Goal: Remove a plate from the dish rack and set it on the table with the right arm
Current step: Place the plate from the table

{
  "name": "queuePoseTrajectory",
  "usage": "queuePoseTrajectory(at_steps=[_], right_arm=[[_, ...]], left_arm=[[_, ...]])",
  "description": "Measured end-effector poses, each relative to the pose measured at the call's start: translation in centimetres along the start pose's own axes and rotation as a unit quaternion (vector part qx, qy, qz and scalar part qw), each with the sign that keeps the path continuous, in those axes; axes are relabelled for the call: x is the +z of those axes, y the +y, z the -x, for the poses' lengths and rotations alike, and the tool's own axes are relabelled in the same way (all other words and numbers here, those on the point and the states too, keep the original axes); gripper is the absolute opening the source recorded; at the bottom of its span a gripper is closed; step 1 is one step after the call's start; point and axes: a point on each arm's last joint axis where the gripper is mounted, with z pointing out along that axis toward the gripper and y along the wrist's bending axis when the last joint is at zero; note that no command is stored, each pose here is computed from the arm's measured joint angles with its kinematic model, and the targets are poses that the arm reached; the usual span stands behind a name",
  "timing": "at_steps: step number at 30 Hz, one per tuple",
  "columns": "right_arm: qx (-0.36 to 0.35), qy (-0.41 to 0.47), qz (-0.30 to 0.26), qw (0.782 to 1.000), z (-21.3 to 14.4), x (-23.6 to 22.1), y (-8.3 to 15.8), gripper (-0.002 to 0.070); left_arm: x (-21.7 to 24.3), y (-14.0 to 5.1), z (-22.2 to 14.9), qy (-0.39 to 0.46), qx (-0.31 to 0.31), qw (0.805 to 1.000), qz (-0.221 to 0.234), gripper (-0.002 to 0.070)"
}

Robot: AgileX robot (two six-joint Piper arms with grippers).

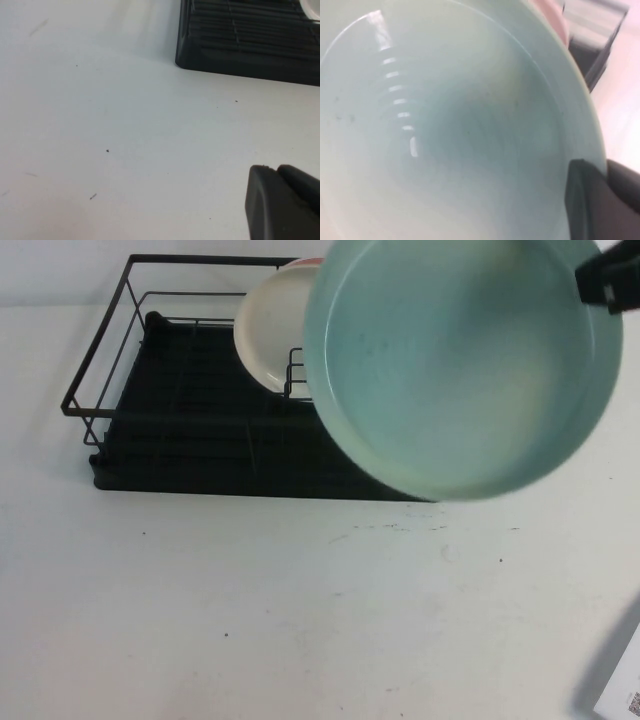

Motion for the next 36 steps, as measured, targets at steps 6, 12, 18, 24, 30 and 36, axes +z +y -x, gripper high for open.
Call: queuePoseTrajectory(at_steps=[6, 12, 18, 24, 30, 36], right_arm=[[0.085, 0.050, 0.050, 0.994, -5.2, -0.1, 1.4, -0.0010], [0.170, 0.107, 0.120, 0.972, -9.5, 2.0, 2.7, -0.0010], [0.245, 0.132, 0.149, 0.949, -11.8, 4.8, 3.1, -0.0010], [0.264, 0.144, 0.137, 0.944, -12.1, 8.3, 3.0, -0.0010], [0.256, 0.190, 0.137, 0.938, -13.4, 13.0, 4.6, -0.0010], [0.265, 0.200, 0.109, 0.937, -14.6, 16.7, 4.4, -0.0010]], left_arm=[[0.0, 0.0, 0.0, 0.000, 0.000, 1.000, 0.000, -0.0004], [0.0, 0.0, 0.0, 0.000, 0.000, 1.000, 0.000, -0.0004], [0.0, 0.0, 0.0, 0.000, 0.000, 1.000, 0.000, -0.0004], [0.0, 0.0, 0.0, 0.000, 0.000, 1.000, 0.000, -0.0004], [0.0, 0.0, 0.0, 0.000, 0.000, 1.000, 0.000, -0.0004], [0.0, 0.0, 0.0, 0.000, 0.000, 1.000, 0.000, -0.0004]])
